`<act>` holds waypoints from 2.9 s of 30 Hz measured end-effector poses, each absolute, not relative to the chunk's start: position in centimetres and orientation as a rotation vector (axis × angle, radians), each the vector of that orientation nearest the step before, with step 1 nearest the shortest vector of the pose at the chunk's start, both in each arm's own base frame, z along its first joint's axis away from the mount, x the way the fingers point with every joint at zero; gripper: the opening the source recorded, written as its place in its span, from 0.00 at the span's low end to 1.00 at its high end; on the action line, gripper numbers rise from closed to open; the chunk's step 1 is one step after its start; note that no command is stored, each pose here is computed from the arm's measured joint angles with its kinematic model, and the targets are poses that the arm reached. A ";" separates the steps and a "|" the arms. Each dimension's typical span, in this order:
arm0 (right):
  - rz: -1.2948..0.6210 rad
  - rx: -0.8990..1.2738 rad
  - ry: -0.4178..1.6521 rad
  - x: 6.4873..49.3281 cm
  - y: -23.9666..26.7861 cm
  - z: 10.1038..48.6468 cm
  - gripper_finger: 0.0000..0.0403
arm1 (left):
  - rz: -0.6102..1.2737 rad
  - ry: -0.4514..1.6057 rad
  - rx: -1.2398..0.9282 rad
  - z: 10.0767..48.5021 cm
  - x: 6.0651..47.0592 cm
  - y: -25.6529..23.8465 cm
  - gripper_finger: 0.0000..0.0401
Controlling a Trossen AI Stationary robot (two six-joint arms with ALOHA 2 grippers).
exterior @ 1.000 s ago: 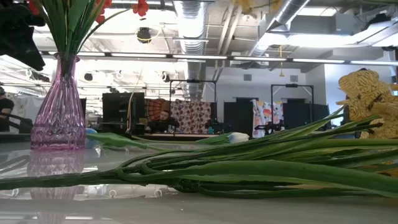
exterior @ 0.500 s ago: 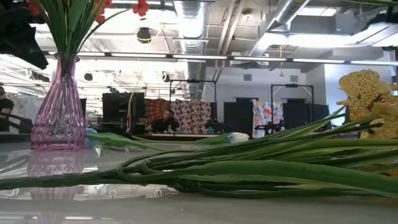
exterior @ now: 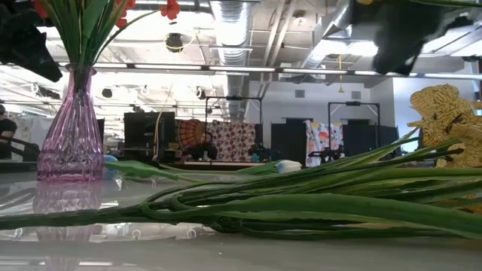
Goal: Sort flowers into vase by color
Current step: Put the top yellow flowers into the transparent vase, then put the yellow flowers into the transparent vase
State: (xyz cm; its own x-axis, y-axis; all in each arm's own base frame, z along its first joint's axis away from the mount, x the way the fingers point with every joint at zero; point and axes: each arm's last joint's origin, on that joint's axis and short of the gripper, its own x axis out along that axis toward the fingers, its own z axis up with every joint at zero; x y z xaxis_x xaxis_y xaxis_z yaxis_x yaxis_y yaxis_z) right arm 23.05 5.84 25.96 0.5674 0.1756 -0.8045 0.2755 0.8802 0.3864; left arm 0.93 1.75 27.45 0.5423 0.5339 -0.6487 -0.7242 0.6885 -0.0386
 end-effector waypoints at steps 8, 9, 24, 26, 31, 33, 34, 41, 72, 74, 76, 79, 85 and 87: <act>0.353 0.742 0.949 26.8 4.3 24.8 0.05 | 0.763 0.650 -0.358 27.4 0.9 1.7 0.34; 0.420 0.763 0.947 27.1 4.5 24.8 0.05 | 0.758 0.655 -0.362 27.4 0.9 1.7 0.34; 0.761 0.910 1.035 24.0 6.6 28.0 0.05 | 0.734 0.679 -0.392 27.3 0.9 1.6 0.34; 0.730 0.912 1.047 22.7 6.4 28.7 0.05 | 0.734 0.679 -0.391 27.3 0.9 1.6 0.34; 0.532 0.890 0.999 19.3 5.0 30.3 0.05 | 0.742 0.678 -0.383 27.3 0.9 1.6 0.34; 0.450 0.872 0.912 18.4 4.5 31.1 0.05 | 0.747 0.674 -0.377 27.3 0.9 1.7 0.34; 0.412 0.861 0.865 18.0 4.4 31.6 0.05 | 0.749 0.672 -0.375 27.3 0.9 1.7 0.34; 0.260 0.738 0.515 16.3 3.4 36.4 0.05 | 0.748 0.674 -0.350 27.3 0.9 1.7 0.34; 0.379 0.515 0.243 23.9 5.6 38.7 0.05 | 0.204 -0.404 -0.186 47.9 5.4 -0.2 0.32; 0.381 0.515 0.240 23.8 5.6 38.8 0.05 | 0.060 -0.344 -0.142 48.1 8.8 -1.8 0.31; 0.387 0.515 0.238 23.7 5.6 38.9 0.05 | -0.094 -0.243 -0.133 47.7 12.7 -3.5 0.29; 0.401 0.513 0.237 23.5 6.0 38.9 0.05 | -0.371 -0.063 -0.135 46.4 17.6 -6.9 0.27; 0.427 0.500 0.290 23.3 6.8 38.5 0.05 | -0.569 0.274 -0.132 43.9 21.7 -14.2 0.22; 0.436 0.497 0.319 23.2 7.0 38.2 0.05 | -0.610 0.372 -0.144 42.9 22.0 -16.5 0.21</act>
